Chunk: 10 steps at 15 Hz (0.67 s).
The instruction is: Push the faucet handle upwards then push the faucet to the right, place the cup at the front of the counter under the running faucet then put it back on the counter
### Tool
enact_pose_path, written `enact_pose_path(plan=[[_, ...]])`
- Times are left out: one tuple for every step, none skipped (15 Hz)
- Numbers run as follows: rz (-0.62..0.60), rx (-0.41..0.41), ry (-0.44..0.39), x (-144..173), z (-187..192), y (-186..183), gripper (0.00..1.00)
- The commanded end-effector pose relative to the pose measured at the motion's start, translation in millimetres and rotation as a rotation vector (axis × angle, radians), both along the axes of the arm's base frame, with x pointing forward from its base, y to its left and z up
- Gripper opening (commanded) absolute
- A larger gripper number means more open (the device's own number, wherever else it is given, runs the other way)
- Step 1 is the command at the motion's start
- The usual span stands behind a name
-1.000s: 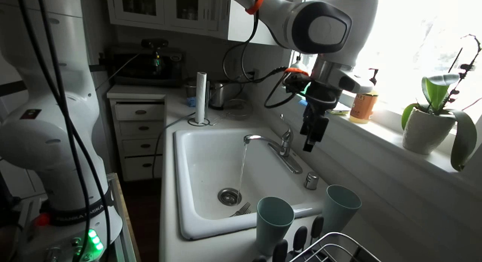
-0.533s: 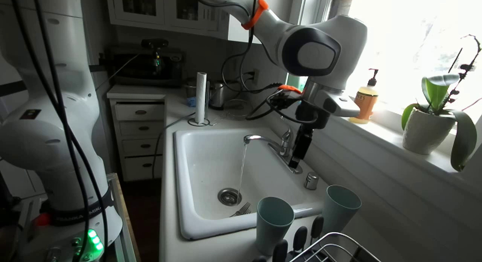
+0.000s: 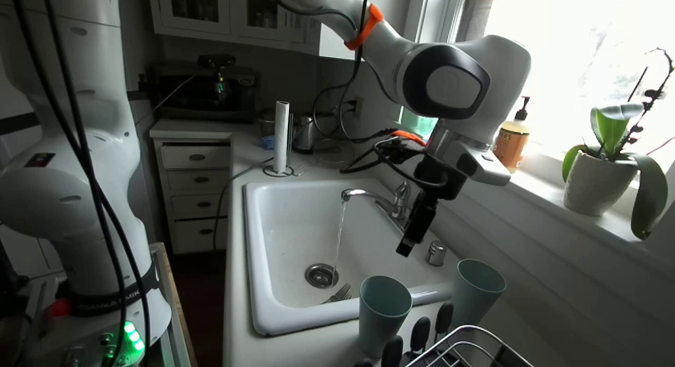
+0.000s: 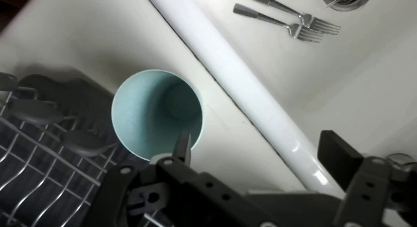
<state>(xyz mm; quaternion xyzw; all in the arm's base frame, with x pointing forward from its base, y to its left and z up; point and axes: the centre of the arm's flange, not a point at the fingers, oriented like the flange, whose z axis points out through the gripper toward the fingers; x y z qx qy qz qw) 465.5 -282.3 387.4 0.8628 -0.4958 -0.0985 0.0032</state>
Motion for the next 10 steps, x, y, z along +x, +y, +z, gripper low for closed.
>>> enact_pose_path(plan=[[-0.034,-0.009,0.047,-10.8,-6.5,-19.7,1.00],[-0.040,-0.002,0.059,-14.2,-11.3,-22.4,1.00],[-0.056,0.009,0.071,-16.5,-17.8,-23.4,1.00],[-0.062,0.020,0.076,-18.0,-23.4,-24.0,1.00],[-0.069,0.027,0.079,-18.4,-28.7,-24.3,1.00],[-0.070,0.034,0.078,-18.4,-34.2,-23.6,1.00],[-0.067,0.042,0.083,-17.4,-39.1,-23.8,1.00],[-0.074,0.040,0.086,-17.3,-44.6,-24.3,1.00],[-0.075,0.048,0.097,-17.1,-49.9,-24.7,1.00],[-0.079,0.053,0.106,-16.2,-54.1,-24.2,1.00]])
